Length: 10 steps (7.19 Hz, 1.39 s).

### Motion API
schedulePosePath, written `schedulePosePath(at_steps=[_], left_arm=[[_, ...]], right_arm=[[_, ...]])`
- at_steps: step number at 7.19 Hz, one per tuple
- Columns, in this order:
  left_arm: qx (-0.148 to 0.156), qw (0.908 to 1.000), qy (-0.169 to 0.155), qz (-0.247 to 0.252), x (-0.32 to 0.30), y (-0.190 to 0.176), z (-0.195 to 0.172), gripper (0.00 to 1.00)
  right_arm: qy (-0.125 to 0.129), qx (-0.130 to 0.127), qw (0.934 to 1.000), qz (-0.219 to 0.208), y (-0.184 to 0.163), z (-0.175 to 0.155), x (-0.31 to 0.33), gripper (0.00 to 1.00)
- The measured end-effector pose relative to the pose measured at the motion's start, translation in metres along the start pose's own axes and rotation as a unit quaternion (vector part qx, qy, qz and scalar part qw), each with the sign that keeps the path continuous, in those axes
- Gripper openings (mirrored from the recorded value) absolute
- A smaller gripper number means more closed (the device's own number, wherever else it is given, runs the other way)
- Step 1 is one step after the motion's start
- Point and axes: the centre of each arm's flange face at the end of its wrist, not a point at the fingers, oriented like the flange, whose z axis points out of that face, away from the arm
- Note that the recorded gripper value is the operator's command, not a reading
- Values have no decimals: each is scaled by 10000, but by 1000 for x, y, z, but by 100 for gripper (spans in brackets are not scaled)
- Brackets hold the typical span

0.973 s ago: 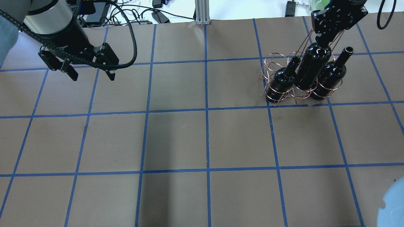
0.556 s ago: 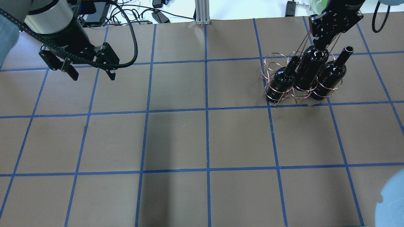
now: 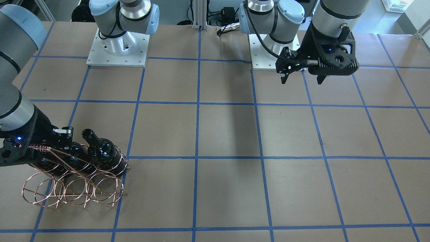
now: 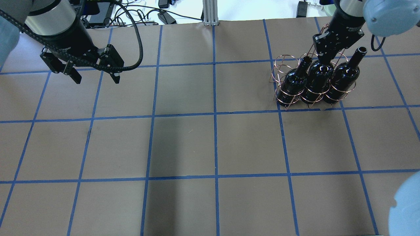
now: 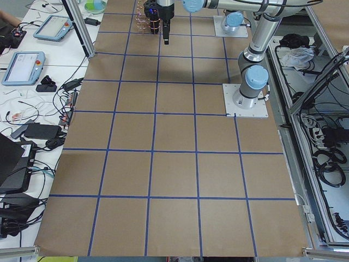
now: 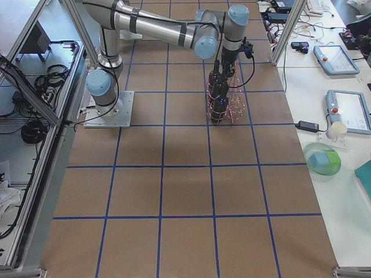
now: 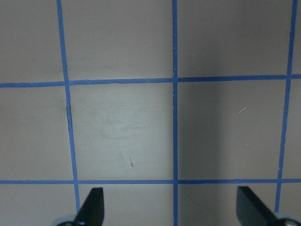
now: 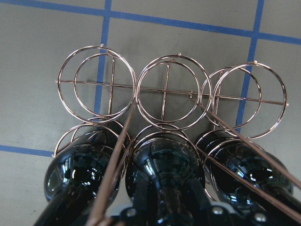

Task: Place wine into wine basket
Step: 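Lower the bottle down into the rack slot beside the other bottles, then open the right gripper and raise it away from the rack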

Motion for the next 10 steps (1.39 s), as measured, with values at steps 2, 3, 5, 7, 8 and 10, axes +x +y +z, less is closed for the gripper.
schedulePosePath(at_steps=[2, 3, 5, 7, 8, 10], left_arm=[[5, 10000, 0, 0, 0, 0, 0, 100], [2, 10000, 0, 2, 0, 1, -1, 100], [-4, 10000, -5, 8, 1, 1, 0, 100], [-7, 10000, -12, 12, 1, 1, 0, 100], [-7, 10000, -16, 16, 1, 1, 0, 100], [7, 10000, -22, 24, 2, 1, -1, 100]], right_arm=[[31, 18, 10000, -7, 1, 0, 0, 100], [70, 64, 10000, 18, 2, -6, 0, 100], [168, 350, 9992, 48, 18, -50, -5, 100], [222, 553, 9982, 50, 60, -120, -21, 100], [203, 552, 9982, 147, 83, -149, -29, 100], [137, 480, 9966, 649, 119, -181, -54, 100]])
